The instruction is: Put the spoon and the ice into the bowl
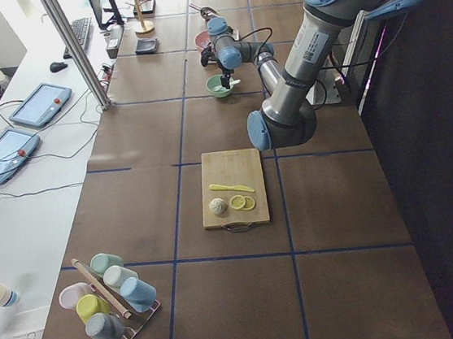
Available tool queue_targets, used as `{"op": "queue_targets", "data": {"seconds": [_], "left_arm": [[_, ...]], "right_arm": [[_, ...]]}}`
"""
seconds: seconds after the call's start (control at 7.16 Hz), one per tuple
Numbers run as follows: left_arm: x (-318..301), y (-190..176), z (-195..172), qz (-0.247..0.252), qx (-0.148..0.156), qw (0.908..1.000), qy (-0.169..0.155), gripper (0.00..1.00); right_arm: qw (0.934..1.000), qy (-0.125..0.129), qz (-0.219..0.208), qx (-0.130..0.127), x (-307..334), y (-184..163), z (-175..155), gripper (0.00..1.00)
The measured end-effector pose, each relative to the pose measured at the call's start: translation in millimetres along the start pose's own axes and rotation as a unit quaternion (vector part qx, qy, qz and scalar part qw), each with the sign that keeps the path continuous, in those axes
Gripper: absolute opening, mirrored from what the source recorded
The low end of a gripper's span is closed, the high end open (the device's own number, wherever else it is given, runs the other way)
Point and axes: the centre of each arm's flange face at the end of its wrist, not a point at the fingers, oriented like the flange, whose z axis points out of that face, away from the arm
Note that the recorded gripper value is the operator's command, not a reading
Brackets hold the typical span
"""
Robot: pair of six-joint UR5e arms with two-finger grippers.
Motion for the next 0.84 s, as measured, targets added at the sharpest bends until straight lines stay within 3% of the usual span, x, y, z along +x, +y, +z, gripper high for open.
{"op": "queue_targets", "data": {"seconds": [0.28,0.56,0.84], "left_arm": [[-99,-8,-33,0.023,-0.011,0.9992,-0.030,1.00],[-201,-3,-96,0.065,-0.005,0.9949,-0.077,1.00],[-325,28,-159,0.043,0.016,0.9924,-0.114,1.00]], "right_arm": [[0.9999,0.000,-0.007,0.011,-14,-7,-7,1.00],[0.9997,-0.001,0.009,0.021,-52,-16,-18,1.00],[0.9993,-0.004,0.023,0.029,-93,-35,-26,1.00]]}}
